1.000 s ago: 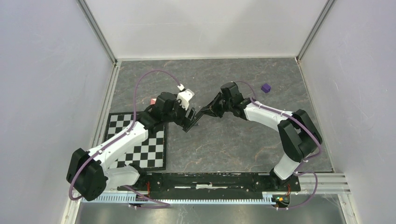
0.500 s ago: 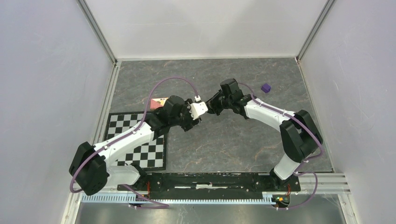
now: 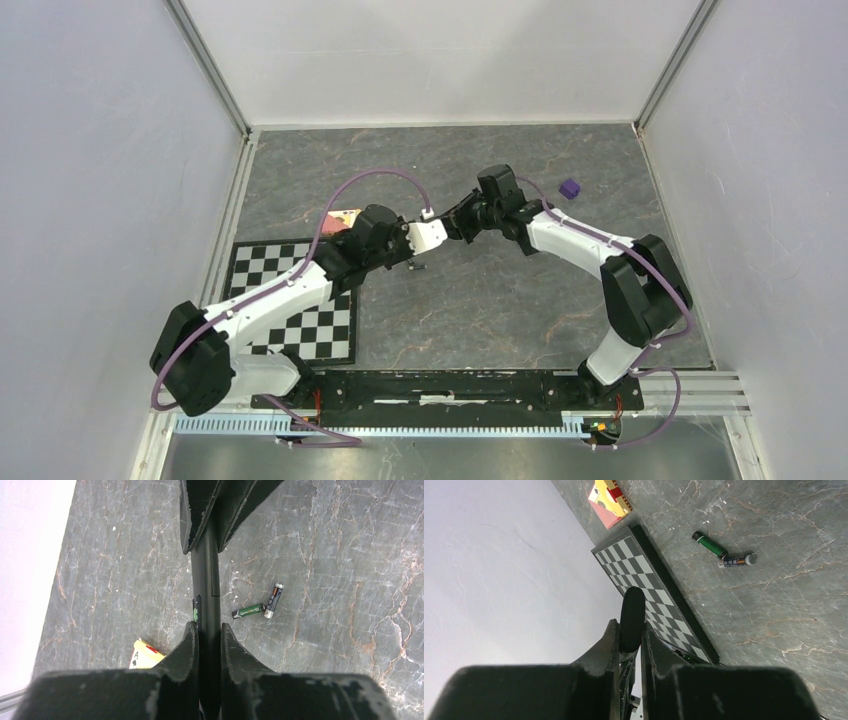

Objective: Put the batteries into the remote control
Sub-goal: Pick up the remote control from the center of the board.

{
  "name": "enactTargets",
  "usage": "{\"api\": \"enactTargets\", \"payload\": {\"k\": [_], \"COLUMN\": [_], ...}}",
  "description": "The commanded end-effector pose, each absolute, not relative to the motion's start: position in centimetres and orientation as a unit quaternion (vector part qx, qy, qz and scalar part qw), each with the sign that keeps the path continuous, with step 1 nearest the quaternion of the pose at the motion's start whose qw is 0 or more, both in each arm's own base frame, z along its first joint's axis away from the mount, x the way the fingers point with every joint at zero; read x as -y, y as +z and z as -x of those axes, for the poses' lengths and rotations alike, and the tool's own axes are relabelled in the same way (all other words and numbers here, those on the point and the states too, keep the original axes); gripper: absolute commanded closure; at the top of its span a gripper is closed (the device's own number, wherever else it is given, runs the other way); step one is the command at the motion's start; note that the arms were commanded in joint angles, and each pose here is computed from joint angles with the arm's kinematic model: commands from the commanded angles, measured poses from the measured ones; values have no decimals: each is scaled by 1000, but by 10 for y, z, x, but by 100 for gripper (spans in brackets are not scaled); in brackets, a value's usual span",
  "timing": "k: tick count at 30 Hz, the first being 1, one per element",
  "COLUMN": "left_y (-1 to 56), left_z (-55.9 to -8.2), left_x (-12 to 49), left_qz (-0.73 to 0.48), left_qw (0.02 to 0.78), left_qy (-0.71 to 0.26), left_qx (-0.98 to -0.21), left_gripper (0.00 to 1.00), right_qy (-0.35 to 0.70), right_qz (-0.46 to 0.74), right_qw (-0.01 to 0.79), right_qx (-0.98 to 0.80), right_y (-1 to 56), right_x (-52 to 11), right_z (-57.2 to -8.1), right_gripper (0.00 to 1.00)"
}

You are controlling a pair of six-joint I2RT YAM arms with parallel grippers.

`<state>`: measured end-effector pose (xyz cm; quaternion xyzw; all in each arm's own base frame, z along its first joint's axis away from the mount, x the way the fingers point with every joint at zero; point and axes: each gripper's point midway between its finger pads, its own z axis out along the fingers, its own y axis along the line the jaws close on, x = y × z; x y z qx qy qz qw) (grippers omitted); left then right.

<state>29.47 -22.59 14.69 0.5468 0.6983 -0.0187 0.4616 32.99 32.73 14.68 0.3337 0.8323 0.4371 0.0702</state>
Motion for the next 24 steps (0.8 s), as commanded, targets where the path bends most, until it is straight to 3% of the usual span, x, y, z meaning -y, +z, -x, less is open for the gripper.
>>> {"api": "enactTargets", "payload": {"k": [1, 3, 5, 7, 13, 17, 24], "left_y": [147, 148, 147, 147, 160, 178, 225], "left_z": [-297, -295, -291, -283, -255, -223, -201], "left_x": [231, 236, 240, 247, 274, 288, 293], "left_qz": [-555, -553, -550, -546, -501, -507, -482], "left_qw": [455, 453, 443, 430, 388, 322, 228], "left_qy": [-22, -36, -56, -89, -229, -331, -443], "left_qx": [-696, -698, -706, -714, -739, -728, -721], "left_gripper": [98, 98, 98, 98, 98, 98, 98], "right_qy": [489, 489, 488, 490, 530, 537, 554], "right_qz": [-269, -242, -190, -124, 13, 188, 393], "right_qw": [115, 132, 173, 237, 376, 466, 466], "right_qx": [-822, -827, -834, -829, -760, -678, -566], "right_y": [189, 191, 197, 209, 223, 253, 287], "right_x": [-332, -329, -321, -310, -261, -258, -273], "right_z": [-344, -347, -351, -356, -342, -314, -246], "right_gripper": [69, 37, 23, 17, 14, 13, 10]}}
